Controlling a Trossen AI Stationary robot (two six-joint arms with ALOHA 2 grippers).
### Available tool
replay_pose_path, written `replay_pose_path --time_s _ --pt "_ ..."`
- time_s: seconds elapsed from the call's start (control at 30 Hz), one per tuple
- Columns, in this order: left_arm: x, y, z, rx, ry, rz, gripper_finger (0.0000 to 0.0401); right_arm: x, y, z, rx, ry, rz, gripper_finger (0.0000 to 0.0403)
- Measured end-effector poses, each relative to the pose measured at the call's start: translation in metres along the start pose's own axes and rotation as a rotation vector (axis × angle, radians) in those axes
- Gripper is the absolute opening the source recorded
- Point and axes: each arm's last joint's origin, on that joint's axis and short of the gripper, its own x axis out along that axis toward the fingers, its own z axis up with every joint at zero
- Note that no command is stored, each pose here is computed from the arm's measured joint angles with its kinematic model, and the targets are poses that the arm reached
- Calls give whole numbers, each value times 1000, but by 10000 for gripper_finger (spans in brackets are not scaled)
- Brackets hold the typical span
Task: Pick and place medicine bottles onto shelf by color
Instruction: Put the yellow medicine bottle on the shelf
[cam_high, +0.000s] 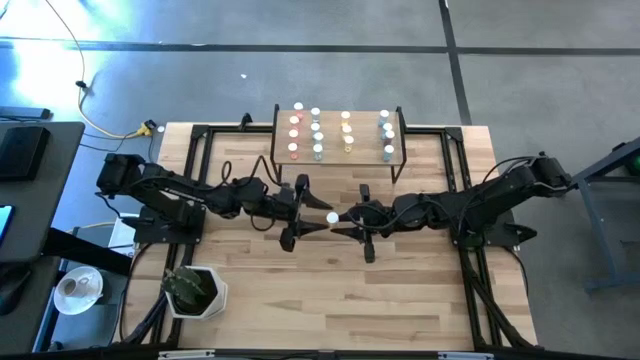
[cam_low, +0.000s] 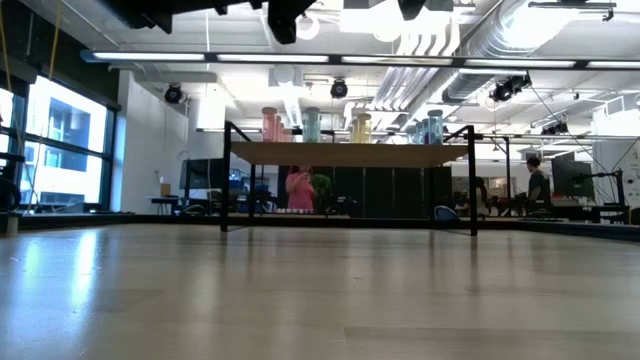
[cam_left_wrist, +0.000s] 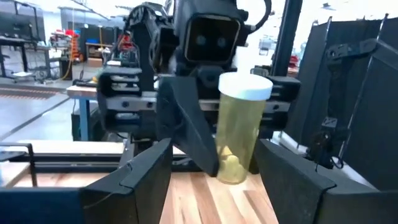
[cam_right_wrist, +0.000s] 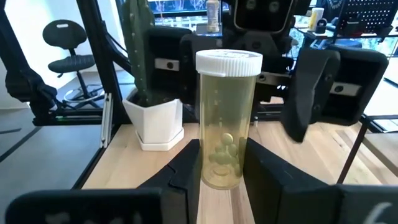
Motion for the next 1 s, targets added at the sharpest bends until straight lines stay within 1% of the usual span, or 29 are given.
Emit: replay_pose_path --time_s 0.37,0.5,0.67,0.8,1.0 --pt "8 -1 13 -15 -31 -2 223 0 0 0 -2 -3 -3 85" --pt "8 0 11 -17 -7 2 223 0 0 3 -1 -34 -1 85" --pt "8 -1 12 -21 -15 1 223 0 0 3 -3 -36 -9 85" --pt "8 1 12 -59 -17 5 223 1 -4 5 6 -57 -23 85" --pt "8 1 12 -60 -18 7 223 1 -7 6 9 -66 -35 85"
